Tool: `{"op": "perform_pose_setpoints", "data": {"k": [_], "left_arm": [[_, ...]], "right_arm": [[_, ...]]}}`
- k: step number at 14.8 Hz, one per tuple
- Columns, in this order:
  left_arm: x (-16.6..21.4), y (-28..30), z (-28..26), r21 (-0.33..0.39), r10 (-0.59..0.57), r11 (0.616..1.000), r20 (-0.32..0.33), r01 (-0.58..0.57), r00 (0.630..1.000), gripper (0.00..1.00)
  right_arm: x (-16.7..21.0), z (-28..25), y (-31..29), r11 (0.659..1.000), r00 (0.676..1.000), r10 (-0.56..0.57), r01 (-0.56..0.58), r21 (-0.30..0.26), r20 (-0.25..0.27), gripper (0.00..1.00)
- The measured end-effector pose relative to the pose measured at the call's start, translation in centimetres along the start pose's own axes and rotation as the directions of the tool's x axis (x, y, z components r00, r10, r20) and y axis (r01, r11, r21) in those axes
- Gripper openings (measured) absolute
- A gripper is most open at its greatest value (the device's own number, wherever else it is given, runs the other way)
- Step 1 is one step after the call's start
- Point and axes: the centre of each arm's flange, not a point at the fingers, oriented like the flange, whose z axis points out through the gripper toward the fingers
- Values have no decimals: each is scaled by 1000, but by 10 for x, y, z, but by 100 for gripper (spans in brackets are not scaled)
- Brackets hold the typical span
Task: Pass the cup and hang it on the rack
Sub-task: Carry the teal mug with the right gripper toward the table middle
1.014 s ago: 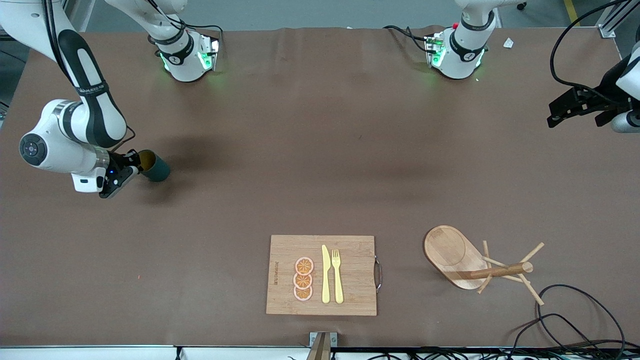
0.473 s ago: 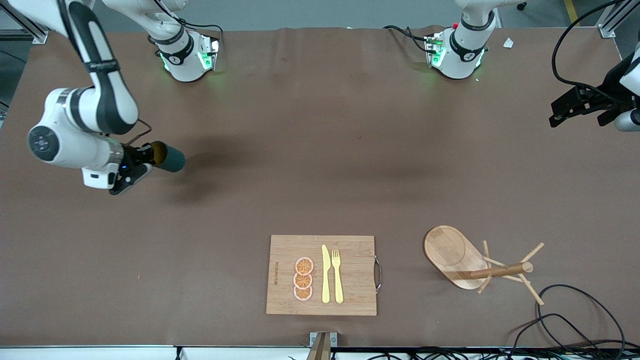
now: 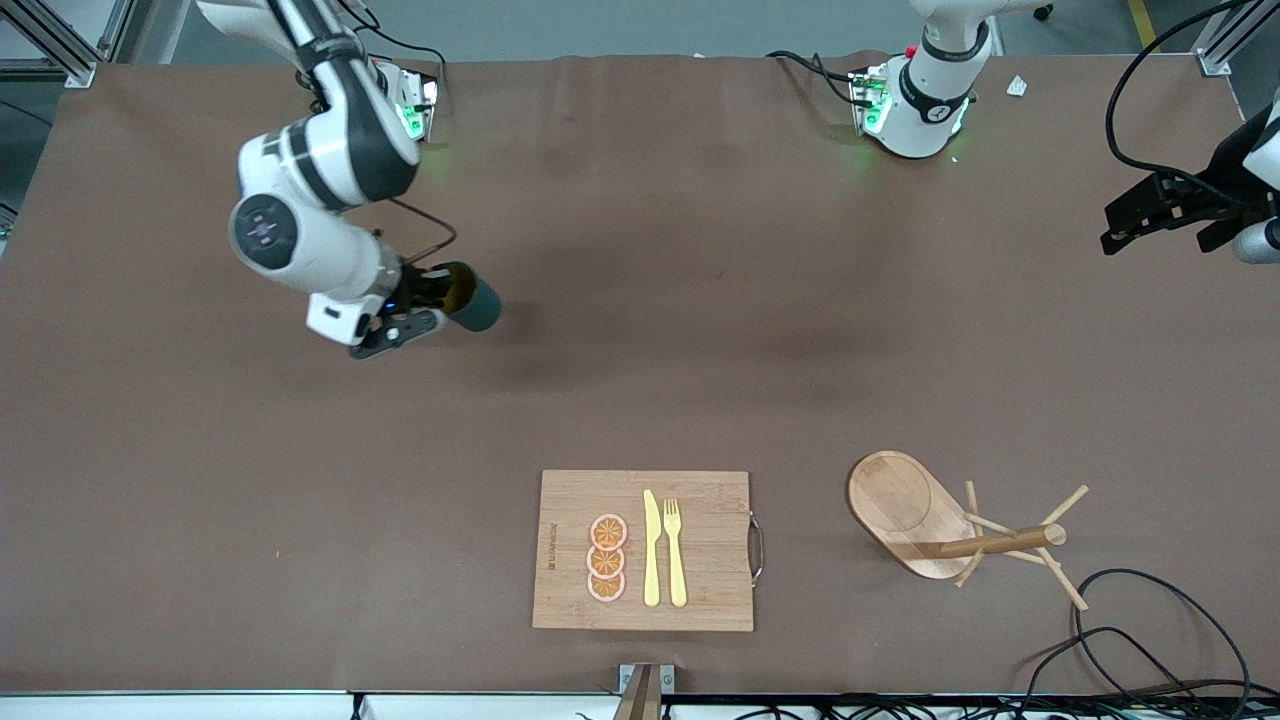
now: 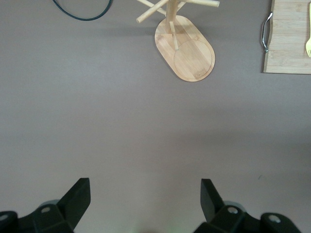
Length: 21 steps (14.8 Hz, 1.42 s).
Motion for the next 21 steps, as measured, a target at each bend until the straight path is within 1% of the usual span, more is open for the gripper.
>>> {"op": "perform_pose_setpoints", "data": {"k": [2,4,7,10,14,16,18,21], "left_arm": [[0,0,0,0,-1,1000,1,1,1000,100],[0,0,0,0,-1,1000,1,1,1000,100],[0,0,0,0,-1,1000,1,1,1000,100],[0,-1,0,0,-1,1000,1,1,1000,100],[3,-1,5,-1,-1,1000,9,1,1000,100],[7,-1,11,-4,0,1000,14,0,1000,100],[12,0,16,-10,-3,1000,16,4,1000,100],[16,3,24,-24,-12,1000,29,13,999,100]], "right_arm": [[4,1,-47,998,997,64,-64,-4,-45,4],[8,8,-90,991,989,134,-134,-1,-68,4],[23,21,-142,975,972,222,-223,6,-77,4],[40,39,-176,958,955,287,-287,8,-74,4],[52,73,-200,959,958,283,-284,-18,-51,4],[51,94,-209,966,967,250,-252,-60,-45,4],[50,111,-215,971,977,206,-211,-113,-56,4],[46,131,-226,974,984,171,-177,-141,-57,4]]}}
